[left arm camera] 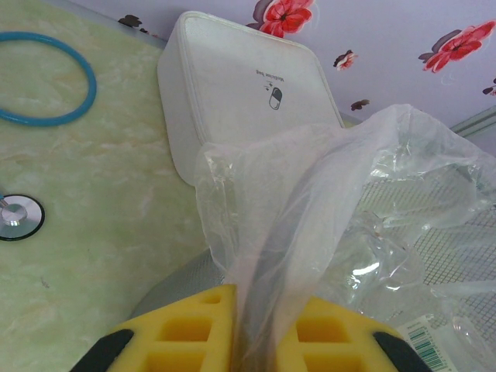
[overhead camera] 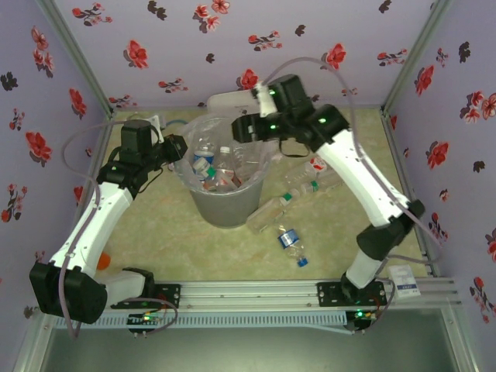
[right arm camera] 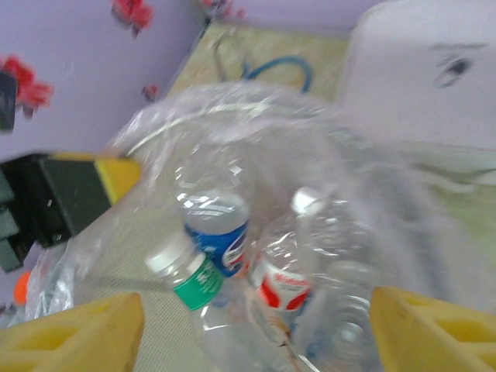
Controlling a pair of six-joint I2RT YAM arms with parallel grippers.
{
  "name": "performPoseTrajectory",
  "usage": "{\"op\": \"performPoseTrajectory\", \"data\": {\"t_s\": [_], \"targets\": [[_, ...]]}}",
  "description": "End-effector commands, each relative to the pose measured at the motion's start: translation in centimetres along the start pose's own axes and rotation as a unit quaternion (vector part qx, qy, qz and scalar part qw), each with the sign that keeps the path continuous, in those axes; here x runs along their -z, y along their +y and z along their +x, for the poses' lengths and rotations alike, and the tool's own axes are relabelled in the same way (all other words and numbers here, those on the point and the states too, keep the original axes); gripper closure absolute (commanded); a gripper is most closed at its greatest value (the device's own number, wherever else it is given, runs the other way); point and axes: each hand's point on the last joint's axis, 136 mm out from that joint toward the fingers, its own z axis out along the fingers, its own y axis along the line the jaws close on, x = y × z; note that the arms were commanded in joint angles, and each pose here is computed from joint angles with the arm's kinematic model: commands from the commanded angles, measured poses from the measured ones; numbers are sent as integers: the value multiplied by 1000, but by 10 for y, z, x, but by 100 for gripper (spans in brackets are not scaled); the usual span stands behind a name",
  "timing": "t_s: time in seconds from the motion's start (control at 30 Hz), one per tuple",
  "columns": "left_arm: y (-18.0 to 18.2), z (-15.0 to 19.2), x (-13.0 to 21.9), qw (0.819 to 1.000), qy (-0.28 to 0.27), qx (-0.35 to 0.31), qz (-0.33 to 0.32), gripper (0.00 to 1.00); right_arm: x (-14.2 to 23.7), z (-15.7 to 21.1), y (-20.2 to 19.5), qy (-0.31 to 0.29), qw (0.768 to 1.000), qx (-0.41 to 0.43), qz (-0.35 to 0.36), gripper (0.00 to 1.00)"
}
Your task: Put the plastic bottles in the bin
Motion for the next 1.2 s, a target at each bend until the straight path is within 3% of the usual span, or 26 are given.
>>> {"op": "performPoseTrajectory", "data": {"t_s": [0.0, 0.13, 0.27, 0.4, 0.53, 0.8, 1.07, 1.17], "targets": [[16, 24, -12, 999, 41, -2, -25, 87, 28, -8, -35, -46, 996, -62, 47, 19], [16, 25, -9, 999, 40, -4, -26, 87, 66, 0, -96, -85, 977, -168, 99, 15], [18, 28, -13, 999, 46, -2, -27, 87, 101, 37, -177, -104, 931, -293, 191, 4], [19, 30, -12, 999, 44, -2, -23, 86, 114, 73, -223, -105, 895, -348, 258, 3], [13, 30, -10, 999, 49, 2, -13, 87, 108, 106, -253, -81, 863, -395, 303, 1], [14, 28, -9, 998, 52, -5, -20, 87, 101, 171, -314, -13, 757, -488, 435, 0], [13, 27, -8, 998, 52, -4, -19, 87, 62, 193, -348, 19, 717, -527, 456, 1], [16, 30, -7, 998, 53, -4, -24, 87, 45, 201, -358, 42, 712, -531, 458, 1]]}}
